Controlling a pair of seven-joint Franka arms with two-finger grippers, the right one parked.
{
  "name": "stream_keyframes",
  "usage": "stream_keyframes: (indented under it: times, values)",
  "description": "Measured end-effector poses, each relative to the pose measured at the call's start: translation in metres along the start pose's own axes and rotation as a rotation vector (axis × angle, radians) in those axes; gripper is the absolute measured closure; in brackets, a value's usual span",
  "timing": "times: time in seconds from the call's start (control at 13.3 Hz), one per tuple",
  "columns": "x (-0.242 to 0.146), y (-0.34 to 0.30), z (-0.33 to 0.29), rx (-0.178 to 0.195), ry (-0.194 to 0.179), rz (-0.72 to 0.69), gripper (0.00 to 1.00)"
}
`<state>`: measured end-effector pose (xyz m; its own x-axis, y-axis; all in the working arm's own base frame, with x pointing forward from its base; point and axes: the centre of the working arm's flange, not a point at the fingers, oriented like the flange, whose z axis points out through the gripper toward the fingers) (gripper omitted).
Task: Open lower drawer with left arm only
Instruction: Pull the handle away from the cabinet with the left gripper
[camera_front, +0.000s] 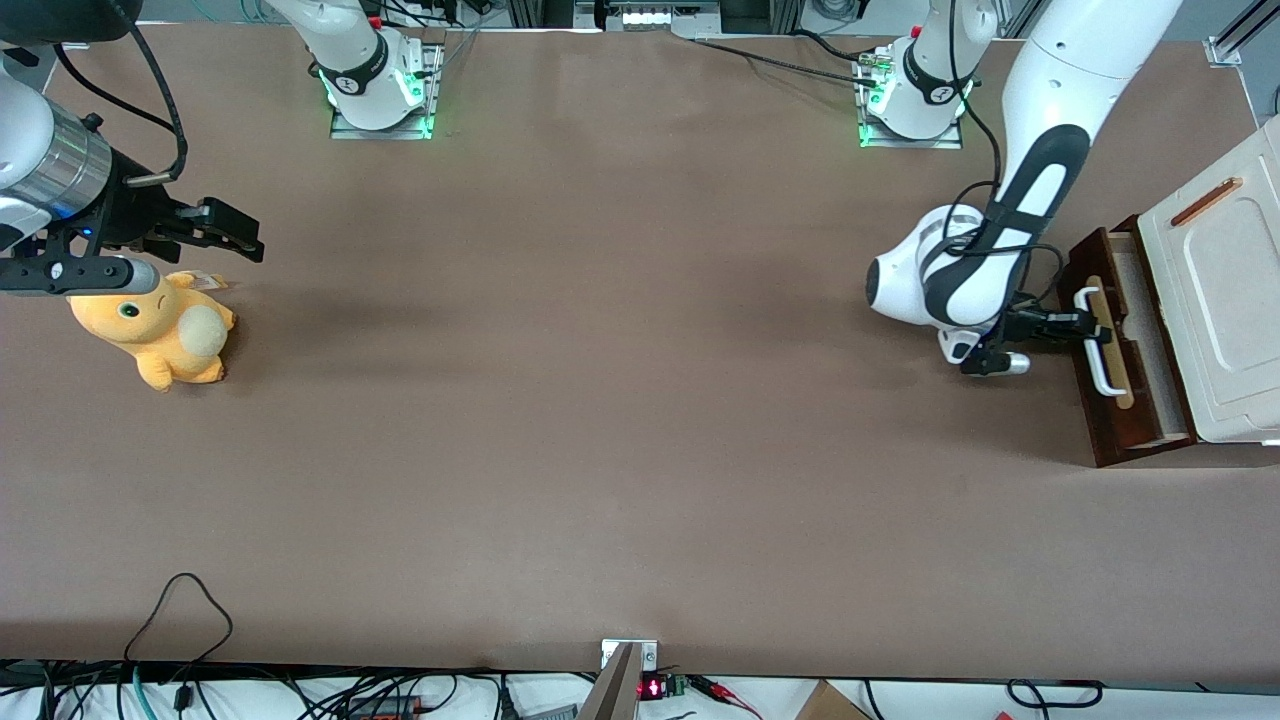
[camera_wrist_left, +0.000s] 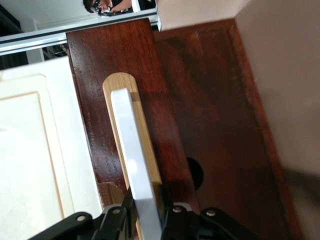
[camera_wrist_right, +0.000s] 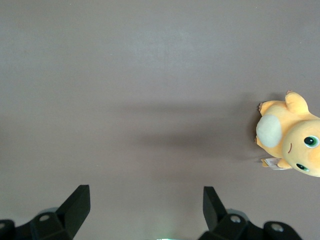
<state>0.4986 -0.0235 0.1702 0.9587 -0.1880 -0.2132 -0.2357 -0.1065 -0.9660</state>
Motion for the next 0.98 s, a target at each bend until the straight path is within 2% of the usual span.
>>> stream_keyframes:
  times: [0.15,0.98]
  values:
    - [0.004,0.0,-0.018,-0.016,0.01,-0.008,0.78]
    - [0.006,0.001,-0.049,-0.03,0.047,-0.009,0.78]
